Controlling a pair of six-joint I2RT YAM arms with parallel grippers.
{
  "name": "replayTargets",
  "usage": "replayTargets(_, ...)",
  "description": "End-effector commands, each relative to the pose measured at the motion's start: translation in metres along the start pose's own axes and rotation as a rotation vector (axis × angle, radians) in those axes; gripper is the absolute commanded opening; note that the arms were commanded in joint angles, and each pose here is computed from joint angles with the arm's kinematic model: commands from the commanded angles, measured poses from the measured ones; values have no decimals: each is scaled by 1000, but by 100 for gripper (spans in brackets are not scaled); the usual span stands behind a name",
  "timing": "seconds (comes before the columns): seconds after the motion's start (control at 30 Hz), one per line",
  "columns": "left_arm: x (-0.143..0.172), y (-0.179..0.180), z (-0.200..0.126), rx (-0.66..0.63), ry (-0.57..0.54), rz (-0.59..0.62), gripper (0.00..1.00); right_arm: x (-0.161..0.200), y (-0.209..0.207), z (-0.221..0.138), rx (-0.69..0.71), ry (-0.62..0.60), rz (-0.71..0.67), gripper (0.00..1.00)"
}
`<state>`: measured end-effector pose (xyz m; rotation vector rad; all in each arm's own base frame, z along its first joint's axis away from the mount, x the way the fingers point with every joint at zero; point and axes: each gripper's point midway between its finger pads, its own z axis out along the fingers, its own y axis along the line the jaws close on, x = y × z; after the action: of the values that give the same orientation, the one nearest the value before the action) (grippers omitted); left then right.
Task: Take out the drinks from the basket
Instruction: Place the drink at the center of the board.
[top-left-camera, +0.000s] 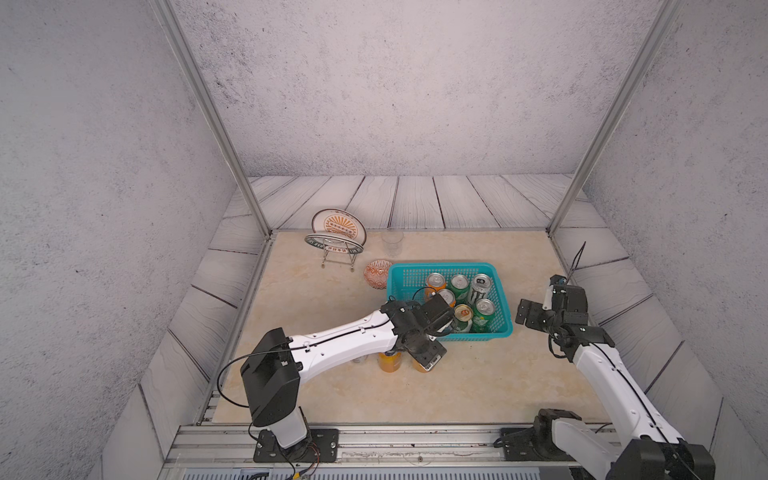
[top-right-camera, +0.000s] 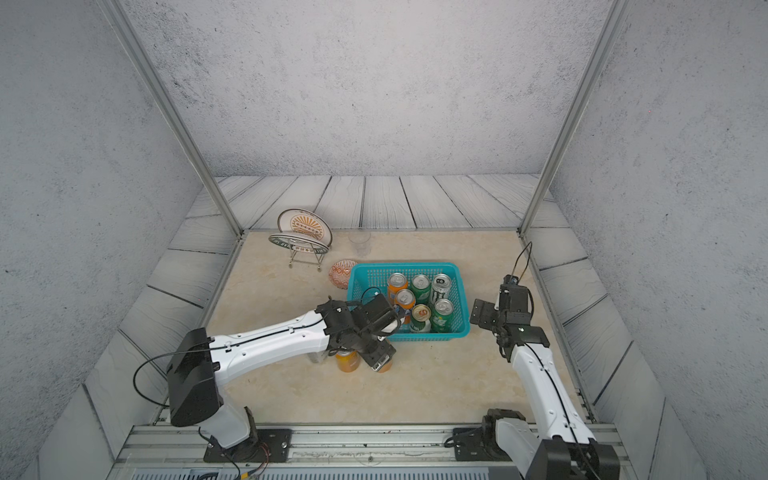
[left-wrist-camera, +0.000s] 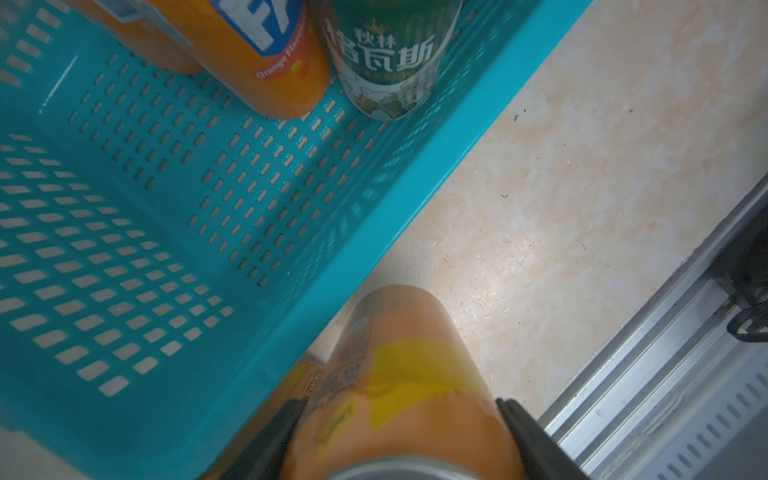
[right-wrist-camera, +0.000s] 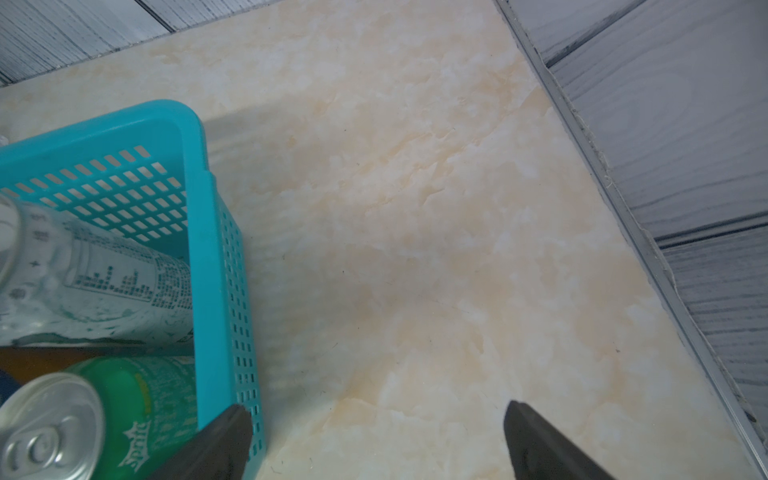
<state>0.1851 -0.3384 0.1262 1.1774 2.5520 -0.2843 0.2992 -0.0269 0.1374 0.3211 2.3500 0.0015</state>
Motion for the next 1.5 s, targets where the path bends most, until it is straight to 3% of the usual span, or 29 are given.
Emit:
replayTargets(0.0,-15,-3,4,0,-52,-11,67,-10,0,-6,-1,-29,5,99)
replayTargets(0.97,-10,4,38,-56,-31,-28,68,-12,2,-8,-8,-36,7,99)
replayTargets(1.47,-13,3,20,-39,-59,-12,84,-12,1,-8,-6,-36,6,99)
